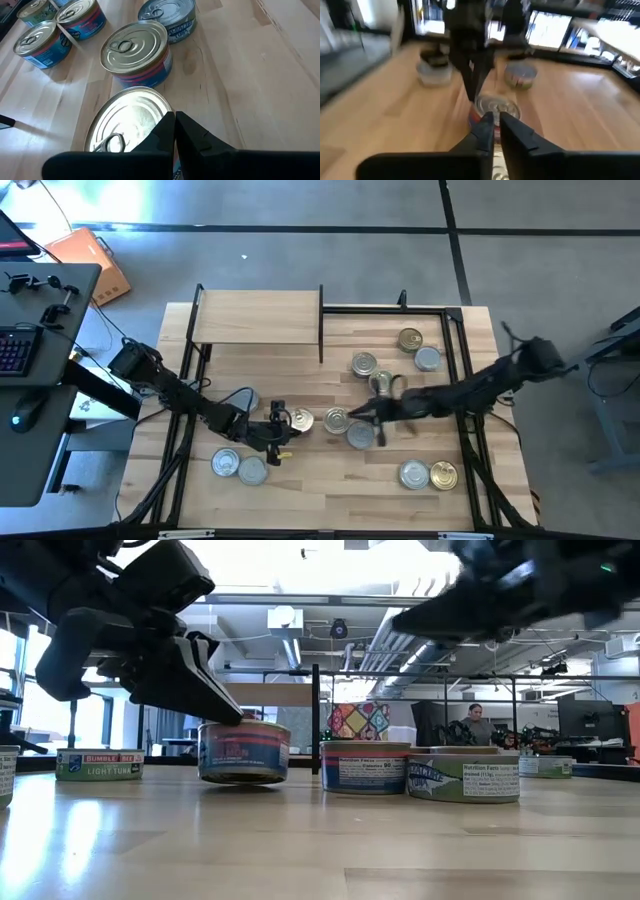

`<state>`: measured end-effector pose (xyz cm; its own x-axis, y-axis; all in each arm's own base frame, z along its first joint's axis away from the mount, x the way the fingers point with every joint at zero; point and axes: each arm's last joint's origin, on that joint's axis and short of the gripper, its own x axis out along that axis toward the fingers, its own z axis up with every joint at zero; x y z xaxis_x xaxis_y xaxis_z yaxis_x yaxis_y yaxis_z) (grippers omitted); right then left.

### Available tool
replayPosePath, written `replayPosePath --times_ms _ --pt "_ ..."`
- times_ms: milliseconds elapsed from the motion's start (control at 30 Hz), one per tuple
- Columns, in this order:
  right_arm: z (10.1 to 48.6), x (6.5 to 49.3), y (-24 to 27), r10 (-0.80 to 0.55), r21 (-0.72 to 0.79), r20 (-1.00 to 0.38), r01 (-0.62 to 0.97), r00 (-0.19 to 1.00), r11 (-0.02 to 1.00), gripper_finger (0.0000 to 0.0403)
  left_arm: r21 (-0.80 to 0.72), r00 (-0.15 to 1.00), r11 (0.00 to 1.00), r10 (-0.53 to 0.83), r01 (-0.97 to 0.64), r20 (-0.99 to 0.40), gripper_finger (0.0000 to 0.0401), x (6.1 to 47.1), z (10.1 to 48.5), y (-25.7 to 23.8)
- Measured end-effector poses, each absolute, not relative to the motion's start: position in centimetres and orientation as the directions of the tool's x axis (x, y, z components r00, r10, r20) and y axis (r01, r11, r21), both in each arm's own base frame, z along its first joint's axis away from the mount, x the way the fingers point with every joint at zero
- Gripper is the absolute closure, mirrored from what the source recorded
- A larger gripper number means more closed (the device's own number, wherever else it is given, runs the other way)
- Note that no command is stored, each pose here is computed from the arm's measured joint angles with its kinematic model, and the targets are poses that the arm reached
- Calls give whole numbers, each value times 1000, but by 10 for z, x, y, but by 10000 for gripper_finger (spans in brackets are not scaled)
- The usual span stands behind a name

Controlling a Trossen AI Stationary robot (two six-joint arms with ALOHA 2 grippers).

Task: Stack canned seafood by type on shelf
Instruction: Put the blue tuna can on the shelf

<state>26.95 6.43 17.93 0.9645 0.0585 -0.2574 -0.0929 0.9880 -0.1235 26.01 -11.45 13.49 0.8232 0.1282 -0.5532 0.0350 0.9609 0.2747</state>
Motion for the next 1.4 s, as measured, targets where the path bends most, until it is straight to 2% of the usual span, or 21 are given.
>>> replayPosePath --times_ms 100,267,400,500,733,933,1400 --pt "182 300 72 49 -196 -361 -127 931 972 334 267 824 963 130 27 -552 401 260 135 -115" --pt "186 339 82 24 -323 -514 -219 858 921 239 265 823 964 147 4 -549 401 260 135 -114" --pt "178 360 89 10 -444 -594 -338 805 830 175 273 823 962 162 -9 -545 401 260 135 -113" --pt "163 371 95 -9 -516 -635 -415 773 749 150 274 823 962 167 -14 -543 401 260 135 -113" --pt "141 390 107 -179 -689 -595 -383 784 615 143 280 823 960 176 -22 -540 401 260 135 -113" --pt "133 395 112 -178 -724 -570 -387 802 571 143 279 828 960 179 -28 -532 401 260 136 -113" --pt "134 397 111 -170 -742 -547 -380 820 553 143 277 849 960 173 -33 -500 401 263 139 -114"
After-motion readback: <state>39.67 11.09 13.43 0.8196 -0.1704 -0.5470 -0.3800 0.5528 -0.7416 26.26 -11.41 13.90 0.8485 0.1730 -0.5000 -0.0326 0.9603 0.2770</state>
